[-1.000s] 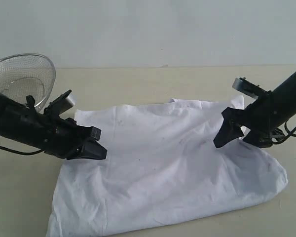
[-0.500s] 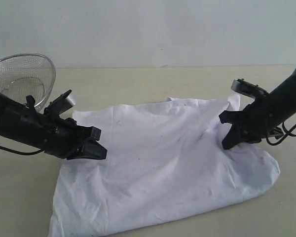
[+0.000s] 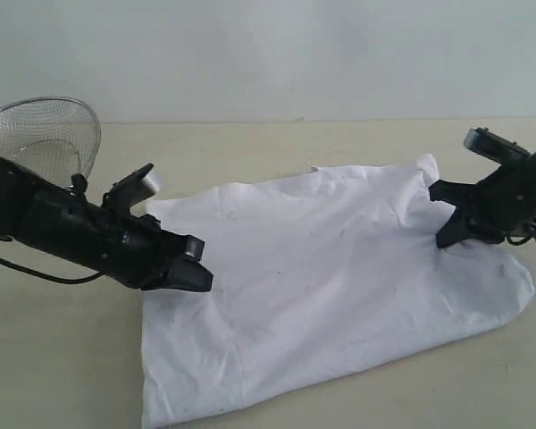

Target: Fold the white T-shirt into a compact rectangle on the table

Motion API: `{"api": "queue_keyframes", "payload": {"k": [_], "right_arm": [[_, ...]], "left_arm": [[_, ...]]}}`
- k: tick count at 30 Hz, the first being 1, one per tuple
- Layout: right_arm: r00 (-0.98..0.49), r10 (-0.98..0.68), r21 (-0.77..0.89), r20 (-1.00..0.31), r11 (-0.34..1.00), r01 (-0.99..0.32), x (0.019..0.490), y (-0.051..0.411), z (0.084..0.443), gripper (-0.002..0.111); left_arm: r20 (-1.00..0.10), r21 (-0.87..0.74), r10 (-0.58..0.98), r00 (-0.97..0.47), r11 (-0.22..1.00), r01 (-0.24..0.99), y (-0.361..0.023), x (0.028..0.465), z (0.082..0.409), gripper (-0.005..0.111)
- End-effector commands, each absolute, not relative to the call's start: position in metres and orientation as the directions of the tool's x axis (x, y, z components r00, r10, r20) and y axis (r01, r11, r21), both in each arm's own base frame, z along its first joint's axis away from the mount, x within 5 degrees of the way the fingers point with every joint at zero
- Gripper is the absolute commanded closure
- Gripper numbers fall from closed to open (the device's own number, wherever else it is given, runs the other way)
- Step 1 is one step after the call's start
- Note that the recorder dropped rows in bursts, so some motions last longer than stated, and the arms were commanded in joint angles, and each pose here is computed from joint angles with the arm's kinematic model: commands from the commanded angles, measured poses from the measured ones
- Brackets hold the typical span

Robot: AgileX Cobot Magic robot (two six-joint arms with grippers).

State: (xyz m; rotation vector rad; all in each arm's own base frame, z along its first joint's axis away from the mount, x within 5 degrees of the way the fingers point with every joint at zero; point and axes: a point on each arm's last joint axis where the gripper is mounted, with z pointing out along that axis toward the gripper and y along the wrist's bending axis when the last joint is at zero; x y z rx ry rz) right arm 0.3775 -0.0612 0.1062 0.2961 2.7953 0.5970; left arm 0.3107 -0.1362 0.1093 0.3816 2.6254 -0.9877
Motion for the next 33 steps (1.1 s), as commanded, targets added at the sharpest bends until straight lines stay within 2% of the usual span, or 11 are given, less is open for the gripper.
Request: {"api": "queue_keyframes", "payload": {"k": [1, 6, 11, 15, 19, 22, 29, 33], "right_arm": [[-0.942, 0.267, 0.364, -0.204, 0.914, 0.180, 0.369, -0.089, 0.093, 0.108], [-0.938, 0.297, 0.384, -0.181, 0.899, 0.211, 0.364, -0.100, 0.094, 0.108], [-0.957, 0.236, 0.409, -0.171, 0.900, 0.149, 0.360, -0.096, 0.102, 0.108], [-0.955, 0.208, 0.434, -0.214, 0.896, 0.098, 0.359, -0.092, 0.125, 0.108], [-0.932, 0.187, 0.470, -0.312, 0.882, 0.020, 0.359, -0.075, 0.170, 0.108], [-0.930, 0.101, 0.463, -0.355, 0.883, -0.080, 0.361, -0.042, 0.188, 0.108], [-0.921, -0.131, 0.475, -0.366, 0.825, -0.306, 0.358, 0.054, 0.195, 0.108], [-0.899, -0.207, 0.472, -0.385, 0.793, -0.384, 0.352, 0.094, 0.199, 0.108]], "left_arm": [[-0.425, -0.531, 0.164, -0.890, 0.751, 0.392, -0.152, 0.315, 0.112, 0.102], [-0.435, -0.484, 0.187, -0.881, 0.776, 0.404, -0.161, 0.315, 0.106, 0.102], [-0.397, -0.477, 0.192, -0.898, 0.792, 0.381, -0.160, 0.315, 0.088, 0.102], [-0.384, -0.485, 0.196, -0.903, 0.789, 0.377, -0.161, 0.314, 0.085, 0.102], [-0.398, -0.484, 0.194, -0.897, 0.786, 0.384, -0.163, 0.318, 0.087, 0.102], [-0.412, -0.482, 0.191, -0.891, 0.784, 0.391, -0.164, 0.322, 0.090, 0.102], [-0.408, -0.483, 0.192, -0.893, 0.784, 0.389, -0.164, 0.322, 0.089, 0.102], [-0.409, -0.480, 0.191, -0.892, 0.787, 0.389, -0.164, 0.322, 0.088, 0.102]]}}
